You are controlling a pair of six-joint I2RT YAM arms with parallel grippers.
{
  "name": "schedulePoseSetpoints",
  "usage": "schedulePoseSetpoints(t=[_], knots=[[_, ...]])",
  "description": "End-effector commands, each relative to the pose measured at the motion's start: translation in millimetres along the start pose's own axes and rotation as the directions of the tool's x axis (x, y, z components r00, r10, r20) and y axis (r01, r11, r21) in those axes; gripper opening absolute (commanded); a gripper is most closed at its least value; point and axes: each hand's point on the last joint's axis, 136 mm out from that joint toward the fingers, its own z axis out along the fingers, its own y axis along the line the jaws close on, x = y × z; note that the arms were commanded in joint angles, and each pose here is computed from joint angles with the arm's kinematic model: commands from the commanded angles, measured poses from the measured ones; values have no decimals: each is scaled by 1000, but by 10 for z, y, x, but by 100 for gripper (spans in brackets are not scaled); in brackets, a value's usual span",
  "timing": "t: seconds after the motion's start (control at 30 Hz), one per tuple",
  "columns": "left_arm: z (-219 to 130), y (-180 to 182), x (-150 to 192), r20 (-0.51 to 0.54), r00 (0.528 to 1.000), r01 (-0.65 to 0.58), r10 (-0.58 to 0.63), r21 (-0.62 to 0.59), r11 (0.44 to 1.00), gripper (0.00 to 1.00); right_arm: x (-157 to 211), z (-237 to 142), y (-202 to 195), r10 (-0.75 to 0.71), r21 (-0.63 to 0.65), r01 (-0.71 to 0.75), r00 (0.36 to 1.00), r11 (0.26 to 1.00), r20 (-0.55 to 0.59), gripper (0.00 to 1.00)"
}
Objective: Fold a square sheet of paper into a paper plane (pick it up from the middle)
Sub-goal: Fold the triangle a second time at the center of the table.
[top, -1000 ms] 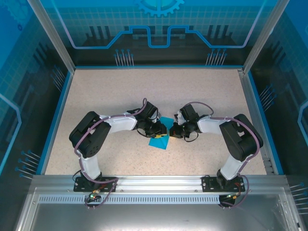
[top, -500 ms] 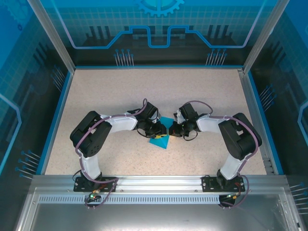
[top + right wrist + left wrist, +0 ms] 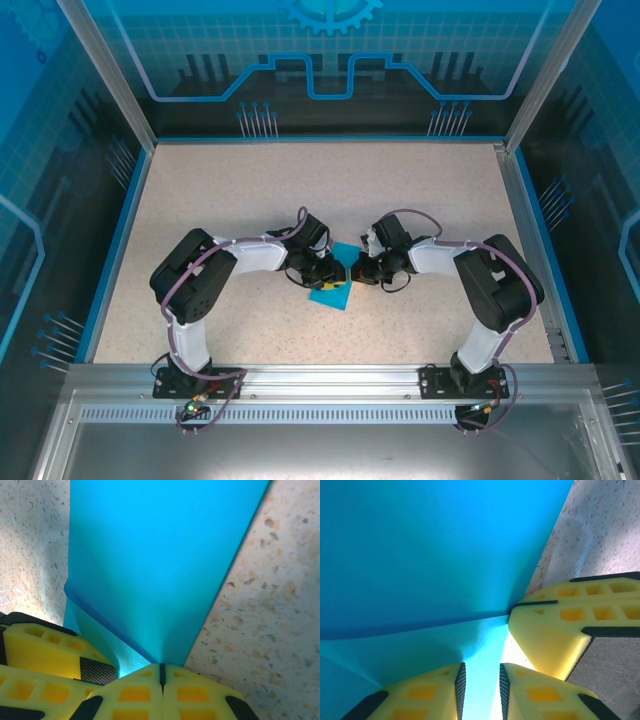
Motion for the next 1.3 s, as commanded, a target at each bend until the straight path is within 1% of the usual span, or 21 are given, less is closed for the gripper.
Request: schedulePoseSetpoints(t=[0.0,0.57,0.8,1.07,1.17,1.27], knots=[[5,3,10,-22,1000,-2,2,5,1000,28,53,-40,-19,-8,28,8,1000,1000,-13,1],[23,50,24,-26,1000,5,-5,-6,1000,28,43,-22,-26,-10,37,11,1000,999,-11,2],[46,120,35,-28,999,21,-22,-32,999,27,38,-43,-15,-8,43,8,1000,999,-9,7],[70,195,27,-23,999,44,-45,-59,997,26,-17,-228,50,-27,61,24,999,998,44,17],[71,226,27,-18,998,52,-53,-72,996,26,-2,-265,58,-36,65,33,998,997,51,18],[76,236,28,-17,998,57,-58,-76,995,26,41,-242,83,-46,58,44,998,997,34,17]])
